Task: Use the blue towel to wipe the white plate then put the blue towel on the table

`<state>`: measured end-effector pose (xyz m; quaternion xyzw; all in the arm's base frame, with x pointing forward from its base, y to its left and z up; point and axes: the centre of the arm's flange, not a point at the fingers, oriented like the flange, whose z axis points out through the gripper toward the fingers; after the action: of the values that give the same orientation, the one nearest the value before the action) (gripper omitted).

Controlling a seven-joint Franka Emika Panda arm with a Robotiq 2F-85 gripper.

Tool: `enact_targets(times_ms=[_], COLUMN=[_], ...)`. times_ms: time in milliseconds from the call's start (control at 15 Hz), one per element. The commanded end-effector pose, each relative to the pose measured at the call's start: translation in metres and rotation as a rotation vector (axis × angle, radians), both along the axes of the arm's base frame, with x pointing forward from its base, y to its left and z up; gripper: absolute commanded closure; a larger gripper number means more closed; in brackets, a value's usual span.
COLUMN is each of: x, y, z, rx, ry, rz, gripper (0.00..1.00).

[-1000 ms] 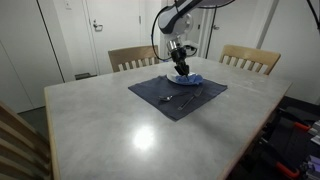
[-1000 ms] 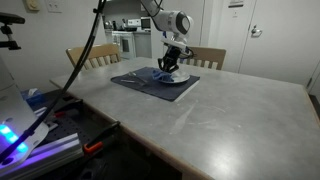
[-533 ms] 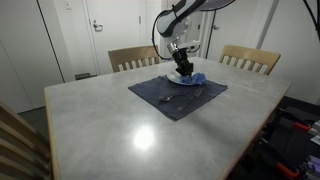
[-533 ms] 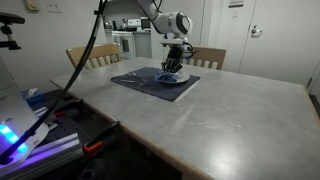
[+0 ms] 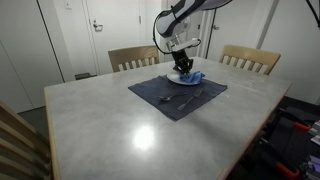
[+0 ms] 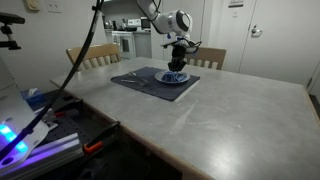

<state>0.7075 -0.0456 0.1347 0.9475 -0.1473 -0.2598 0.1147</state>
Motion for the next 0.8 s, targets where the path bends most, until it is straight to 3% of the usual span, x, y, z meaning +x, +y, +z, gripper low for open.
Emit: enact_targets(times_ms=[0, 267, 533, 733], x=[0.0094, 0.0173, 0.0186, 0.0176], y=[-0.0076, -0.0152, -0.0130, -0.0131], z=[-0.0050, -0.0024, -0.0018, 0.0004], rx=[-0.016, -0.041, -0.076, -0.014], ry=[-0.129, -0.182, -0.168, -0.228], rz=[-0.135, -0.236, -0.233, -0.289], gripper=[0.98, 0.98, 0.98, 0.98])
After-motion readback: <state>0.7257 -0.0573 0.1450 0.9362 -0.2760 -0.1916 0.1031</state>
